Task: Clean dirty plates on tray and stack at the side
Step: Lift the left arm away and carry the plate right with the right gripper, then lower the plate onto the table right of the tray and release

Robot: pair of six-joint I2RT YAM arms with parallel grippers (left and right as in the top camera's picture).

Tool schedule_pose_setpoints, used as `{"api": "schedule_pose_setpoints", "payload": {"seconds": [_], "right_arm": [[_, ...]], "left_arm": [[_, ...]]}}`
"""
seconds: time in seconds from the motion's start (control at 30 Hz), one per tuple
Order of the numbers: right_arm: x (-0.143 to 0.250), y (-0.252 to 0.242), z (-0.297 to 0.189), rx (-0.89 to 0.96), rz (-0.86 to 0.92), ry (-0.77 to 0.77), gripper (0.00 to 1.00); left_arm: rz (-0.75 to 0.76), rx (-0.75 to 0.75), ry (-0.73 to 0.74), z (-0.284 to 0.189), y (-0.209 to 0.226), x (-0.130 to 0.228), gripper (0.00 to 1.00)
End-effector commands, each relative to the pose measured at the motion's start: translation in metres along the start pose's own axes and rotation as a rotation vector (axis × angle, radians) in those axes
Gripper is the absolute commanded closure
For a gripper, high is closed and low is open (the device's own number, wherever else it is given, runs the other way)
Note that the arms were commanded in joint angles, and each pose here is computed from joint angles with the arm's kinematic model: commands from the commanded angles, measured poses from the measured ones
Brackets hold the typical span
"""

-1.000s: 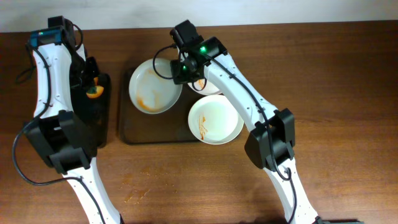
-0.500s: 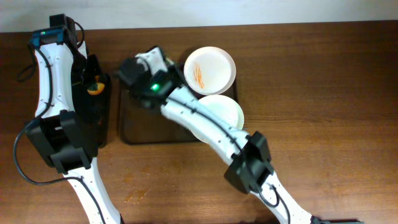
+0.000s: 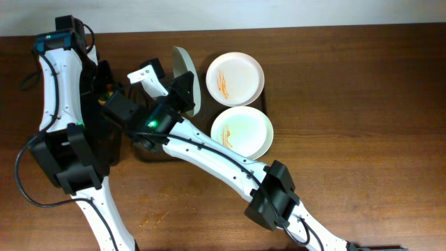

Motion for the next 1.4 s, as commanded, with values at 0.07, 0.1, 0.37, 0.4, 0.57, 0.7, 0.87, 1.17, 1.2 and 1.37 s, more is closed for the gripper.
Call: {"api": "schedule_pose_setpoints", "payload": {"seconds": [0.07,0.1,0.37,0.4,0.57,0.7,0.87,1.17,1.2,1.37], "right_arm": [[-0.021,-0.03,0.016,-0.365,0.136,0.23,0.96],[-0.025,-0.041,0.026,-0.444,0.171,0.287,0.96],[-0.003,-0.192,0.151,-0.703,0.5,0.763,0.96],[0.006,-0.209,0.164,-0.673,0.528,0.805,0.96],[0.072,-0.306,0.239,-0.43,0.655,0.976,0.96],[0.123,-0.341,0.27,-0.345,0.675,1.098,0.96],[0.186,-0.345,0.295,-0.283,0.706,1.224,0.96],[0.187,-0.307,0.296,-0.468,0.765,1.232,0.89],[0.182,-0.301,0.292,-0.516,0.771,1.237,0.86],[0.163,-0.276,0.265,-0.685,0.779,1.302,0.81]], "left_arm": [[0.013,0.03,-0.039,-0.006,-0.002,-0.004,1.0],[0.015,0.033,-0.045,-0.006,-0.003,-0.005,1.0],[0.072,0.109,-0.081,-0.006,-0.034,-0.012,1.0],[0.084,0.112,-0.082,-0.006,-0.039,-0.013,1.0],[0.143,0.114,-0.123,-0.006,-0.067,-0.02,1.0],[0.155,0.115,-0.154,-0.007,-0.072,-0.024,1.0],[0.156,0.114,-0.171,-0.007,-0.072,-0.027,0.99],[0.17,0.118,-0.171,-0.007,-0.079,-0.027,1.0],[0.174,0.118,-0.17,-0.007,-0.081,-0.027,0.99],[0.198,0.124,-0.169,-0.007,-0.093,-0.026,1.0]]}}
Point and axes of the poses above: each gripper's point midway between its finger pads, its own z axis out along the fingers, its own y axis along the line the jaws close on, x = y × z, the point moved 9 cm from there along -z, back along the fingers, and after that the axes turned 14 degrees about z, right-handed, at the moved point
